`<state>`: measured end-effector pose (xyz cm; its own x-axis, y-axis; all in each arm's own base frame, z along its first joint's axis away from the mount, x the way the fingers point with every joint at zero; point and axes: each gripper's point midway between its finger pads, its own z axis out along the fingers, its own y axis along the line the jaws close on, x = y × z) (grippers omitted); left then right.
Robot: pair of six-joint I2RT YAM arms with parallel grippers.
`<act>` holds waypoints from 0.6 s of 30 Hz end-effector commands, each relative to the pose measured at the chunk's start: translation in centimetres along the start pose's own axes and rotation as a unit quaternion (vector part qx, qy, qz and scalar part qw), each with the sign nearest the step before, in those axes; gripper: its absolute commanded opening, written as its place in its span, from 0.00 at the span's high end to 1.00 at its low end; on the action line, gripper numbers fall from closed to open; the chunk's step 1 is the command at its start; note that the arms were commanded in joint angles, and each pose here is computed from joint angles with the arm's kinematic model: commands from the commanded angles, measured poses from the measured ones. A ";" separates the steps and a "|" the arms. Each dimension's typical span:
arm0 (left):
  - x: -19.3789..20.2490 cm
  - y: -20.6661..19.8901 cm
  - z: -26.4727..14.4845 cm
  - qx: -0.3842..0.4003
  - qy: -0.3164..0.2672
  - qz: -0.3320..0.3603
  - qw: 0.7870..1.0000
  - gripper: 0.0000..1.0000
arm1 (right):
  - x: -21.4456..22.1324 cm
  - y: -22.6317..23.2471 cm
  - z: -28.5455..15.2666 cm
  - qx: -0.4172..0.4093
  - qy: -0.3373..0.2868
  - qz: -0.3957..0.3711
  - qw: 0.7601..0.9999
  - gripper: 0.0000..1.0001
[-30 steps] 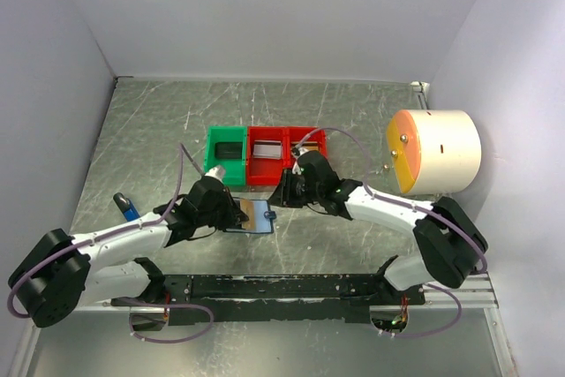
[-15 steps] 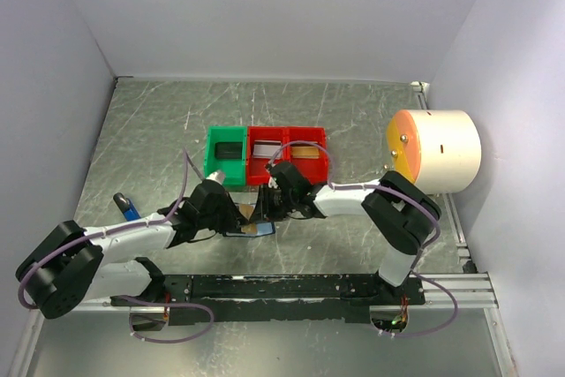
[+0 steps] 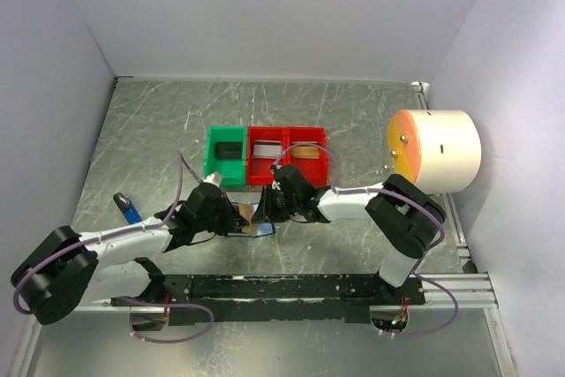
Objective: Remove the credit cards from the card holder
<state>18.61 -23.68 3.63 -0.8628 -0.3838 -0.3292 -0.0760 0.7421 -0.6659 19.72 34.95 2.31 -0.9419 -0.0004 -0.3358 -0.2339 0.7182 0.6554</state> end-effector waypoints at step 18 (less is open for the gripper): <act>-1.9 1.0 -2.7 -0.049 -0.047 0.010 0.998 0.90 | 2.3 -4.9 -0.3 0.099 0.032 -0.007 0.995 0.74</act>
<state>18.20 -21.12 5.01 -0.8267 -0.4211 -0.3731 -0.1154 0.7759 -0.6202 19.74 34.87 2.39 -0.9400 -0.0066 -0.3410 -0.2387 0.7268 0.6440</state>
